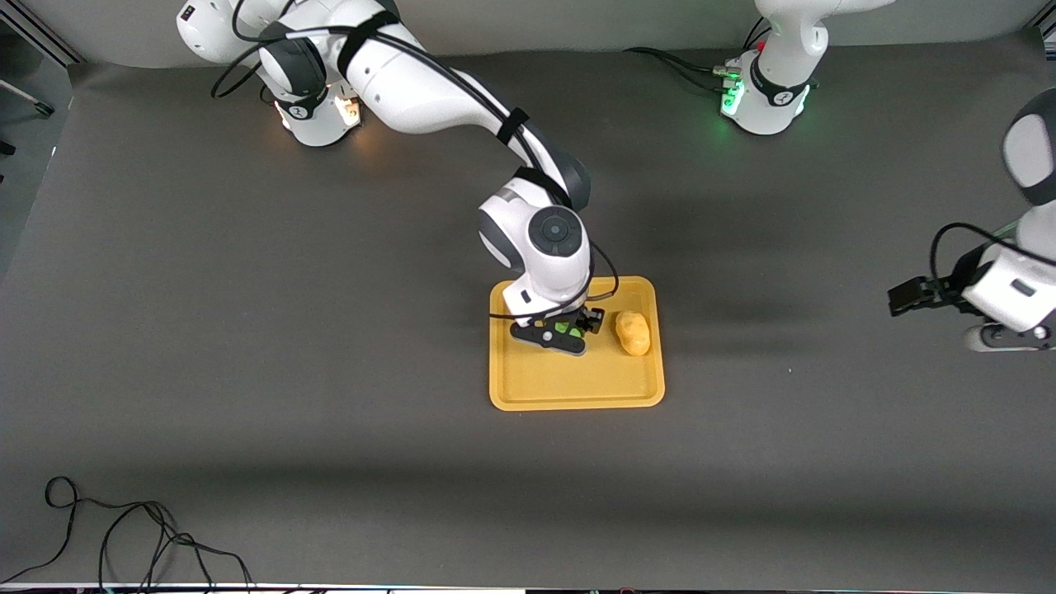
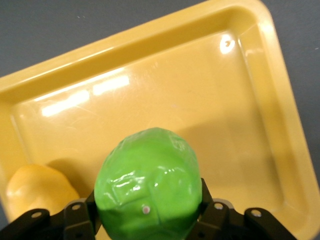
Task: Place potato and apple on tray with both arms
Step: 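Lower the apple onto the tray and open the right gripper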
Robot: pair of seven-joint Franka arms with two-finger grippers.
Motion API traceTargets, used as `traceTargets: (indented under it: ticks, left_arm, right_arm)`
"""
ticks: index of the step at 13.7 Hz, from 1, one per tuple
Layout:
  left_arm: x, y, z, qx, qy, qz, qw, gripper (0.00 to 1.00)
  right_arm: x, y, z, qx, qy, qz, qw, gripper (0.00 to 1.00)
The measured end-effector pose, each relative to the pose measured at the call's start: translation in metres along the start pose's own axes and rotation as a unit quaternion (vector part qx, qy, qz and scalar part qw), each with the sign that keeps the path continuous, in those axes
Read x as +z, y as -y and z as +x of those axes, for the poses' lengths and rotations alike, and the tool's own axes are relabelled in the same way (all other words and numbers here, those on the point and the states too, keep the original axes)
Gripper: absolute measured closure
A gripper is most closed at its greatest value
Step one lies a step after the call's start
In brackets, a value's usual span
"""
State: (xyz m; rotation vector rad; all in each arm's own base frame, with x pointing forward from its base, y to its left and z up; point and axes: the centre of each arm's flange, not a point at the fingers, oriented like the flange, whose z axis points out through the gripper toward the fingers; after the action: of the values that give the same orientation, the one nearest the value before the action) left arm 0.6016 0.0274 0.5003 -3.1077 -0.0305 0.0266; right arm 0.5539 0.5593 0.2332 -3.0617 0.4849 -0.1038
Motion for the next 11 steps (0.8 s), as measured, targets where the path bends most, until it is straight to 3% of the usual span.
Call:
traceTargets:
  ticks: [4, 6, 9, 11]
  left_arm:
    - [-0.023, -0.001, -0.009, 0.042, 0.042, -0.002, 0.998, 0.0]
    - [-0.029, 0.001, -0.01, 0.047, 0.045, -0.002, 0.998, 0.0]
    - [-0.043, 0.007, -0.007, 0.048, 0.033, -0.001, 0.998, 0.0]
    - [-0.045, 0.007, -0.007, 0.048, 0.031, 0.0, 0.998, 0.0]
  right_arm:
    - [0.034, -0.002, -0.003, -0.002, -0.002, -0.003, 1.0, 0.28]
    - [0.042, -0.003, -0.004, -0.002, -0.001, -0.007, 1.0, 0.25]
    - [0.039, -0.002, -0.004, -0.002, -0.002, -0.005, 1.0, 0.0]
    - [0.02, 0.003, -0.004, -0.002, 0.001, -0.006, 1.0, 0.0]
